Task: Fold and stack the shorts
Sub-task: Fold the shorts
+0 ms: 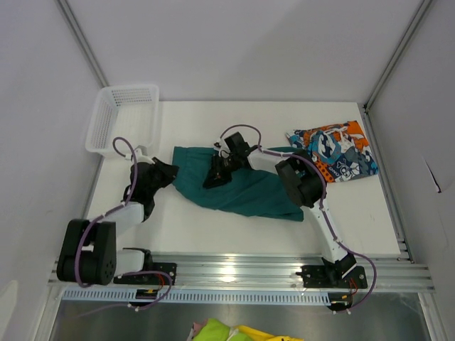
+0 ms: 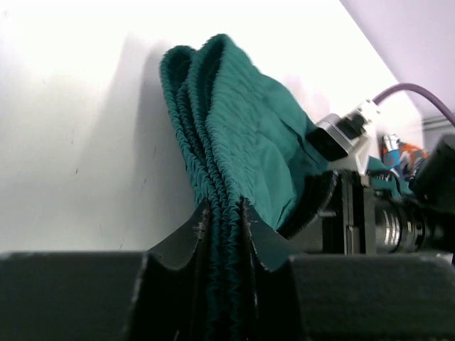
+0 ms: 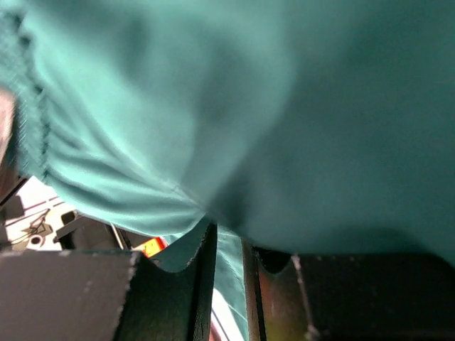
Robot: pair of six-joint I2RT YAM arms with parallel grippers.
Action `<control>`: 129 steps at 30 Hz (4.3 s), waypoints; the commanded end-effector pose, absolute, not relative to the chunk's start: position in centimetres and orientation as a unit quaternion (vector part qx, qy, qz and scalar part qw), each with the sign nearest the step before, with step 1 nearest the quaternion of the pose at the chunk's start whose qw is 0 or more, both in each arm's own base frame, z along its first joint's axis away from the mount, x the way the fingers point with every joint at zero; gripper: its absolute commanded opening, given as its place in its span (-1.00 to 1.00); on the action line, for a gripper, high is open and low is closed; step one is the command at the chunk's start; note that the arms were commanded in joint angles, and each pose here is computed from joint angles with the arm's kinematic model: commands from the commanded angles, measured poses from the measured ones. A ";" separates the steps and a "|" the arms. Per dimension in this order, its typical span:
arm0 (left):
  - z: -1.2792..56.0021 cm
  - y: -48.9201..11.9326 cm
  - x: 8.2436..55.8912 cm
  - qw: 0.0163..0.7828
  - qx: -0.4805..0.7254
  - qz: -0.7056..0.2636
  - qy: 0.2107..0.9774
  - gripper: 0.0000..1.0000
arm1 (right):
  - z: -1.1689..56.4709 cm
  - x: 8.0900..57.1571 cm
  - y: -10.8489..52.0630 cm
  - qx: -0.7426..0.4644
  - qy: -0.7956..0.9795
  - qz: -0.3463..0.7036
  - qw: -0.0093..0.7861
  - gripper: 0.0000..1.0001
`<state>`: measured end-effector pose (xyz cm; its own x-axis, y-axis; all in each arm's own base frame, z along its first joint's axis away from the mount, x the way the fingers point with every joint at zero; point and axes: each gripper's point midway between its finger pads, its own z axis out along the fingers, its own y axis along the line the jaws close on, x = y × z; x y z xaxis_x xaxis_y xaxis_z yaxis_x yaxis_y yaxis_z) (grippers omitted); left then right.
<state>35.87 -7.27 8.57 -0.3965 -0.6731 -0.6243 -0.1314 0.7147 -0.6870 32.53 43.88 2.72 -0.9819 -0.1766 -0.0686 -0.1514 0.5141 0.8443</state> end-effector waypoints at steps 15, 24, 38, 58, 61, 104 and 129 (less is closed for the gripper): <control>15.2 -4.1 36.2 0.577 -0.195 -0.123 0.783 -0.99 | 8.9 27.7 40.1 0.102 -0.811 -0.551 0.169 -1.00; 17.0 -4.4 36.0 0.604 -0.177 -0.124 0.767 -0.96 | 4.7 24.9 39.5 0.082 -0.836 -0.500 0.209 -1.00; 23.0 -12.6 33.5 0.657 -0.054 -0.093 0.746 -0.95 | 0.5 26.0 40.8 0.037 -0.867 -0.449 0.212 -1.00; 25.2 -25.1 30.7 0.648 0.191 -0.010 0.737 -0.96 | 5.0 26.7 43.0 0.080 -0.845 -0.495 0.187 -0.99; 25.0 -24.5 30.3 0.653 0.190 -0.004 0.733 -0.96 | 7.2 27.2 43.1 0.071 -0.829 -0.521 0.190 -0.95; 19.4 -36.3 30.5 0.615 0.245 0.116 0.740 -1.00 | 3.4 32.4 17.4 -0.100 -0.957 -0.262 -0.067 -0.78; 15.6 -45.5 26.6 0.540 0.324 -0.065 0.774 0.98 | 10.1 34.4 6.4 -0.237 -0.904 -0.276 -0.227 -0.52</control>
